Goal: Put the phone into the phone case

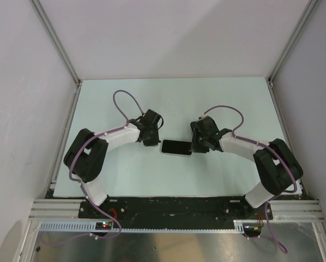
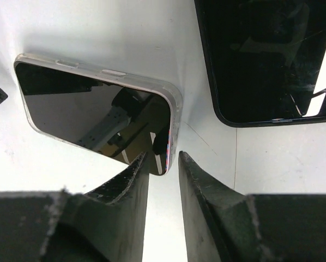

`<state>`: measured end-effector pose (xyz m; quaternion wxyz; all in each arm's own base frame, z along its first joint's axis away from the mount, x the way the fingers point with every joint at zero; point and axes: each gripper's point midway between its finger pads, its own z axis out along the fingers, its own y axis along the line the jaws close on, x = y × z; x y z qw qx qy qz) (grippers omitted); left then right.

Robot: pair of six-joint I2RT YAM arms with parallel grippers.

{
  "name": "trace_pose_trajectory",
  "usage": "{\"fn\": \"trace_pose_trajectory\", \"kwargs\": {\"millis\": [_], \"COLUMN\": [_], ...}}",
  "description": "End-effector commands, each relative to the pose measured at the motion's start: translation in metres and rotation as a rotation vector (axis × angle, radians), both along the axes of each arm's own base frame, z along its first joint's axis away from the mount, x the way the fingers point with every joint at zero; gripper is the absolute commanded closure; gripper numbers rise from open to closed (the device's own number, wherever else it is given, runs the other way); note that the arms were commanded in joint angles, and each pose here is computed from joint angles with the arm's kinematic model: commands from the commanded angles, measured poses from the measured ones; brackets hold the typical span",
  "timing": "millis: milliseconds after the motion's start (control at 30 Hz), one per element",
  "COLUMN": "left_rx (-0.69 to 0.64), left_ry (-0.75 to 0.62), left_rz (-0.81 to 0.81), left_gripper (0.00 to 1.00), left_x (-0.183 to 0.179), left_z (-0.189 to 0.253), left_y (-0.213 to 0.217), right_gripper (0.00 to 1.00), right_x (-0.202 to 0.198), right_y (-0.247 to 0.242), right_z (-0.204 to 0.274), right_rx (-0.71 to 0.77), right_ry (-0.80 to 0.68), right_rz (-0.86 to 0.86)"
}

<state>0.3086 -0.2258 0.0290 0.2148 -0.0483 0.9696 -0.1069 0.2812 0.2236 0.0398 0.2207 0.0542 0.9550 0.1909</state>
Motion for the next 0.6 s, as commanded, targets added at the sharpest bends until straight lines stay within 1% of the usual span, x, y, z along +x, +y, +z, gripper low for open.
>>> {"fn": "trace_pose_trajectory", "kwargs": {"millis": [0, 267, 567], "left_rx": [-0.044, -0.052, -0.068], "left_ry": [-0.017, 0.013, 0.034], "left_rz": [-0.014, -0.033, -0.042], "left_gripper": [1.0, 1.0, 1.0], "left_x": [0.001, -0.009, -0.024], "left_z": [0.003, -0.005, -0.009], "left_y": [-0.017, -0.026, -0.035], "right_gripper": [0.69, 0.84, 0.9], "right_x": [0.006, 0.004, -0.005], "right_y": [0.008, 0.013, 0.025], "right_z": [-0.002, -0.008, -0.01], "right_rx": [0.006, -0.007, -0.008], "right_ry": [-0.018, -0.01, 0.005], "right_rz": [0.01, 0.024, 0.059]}}
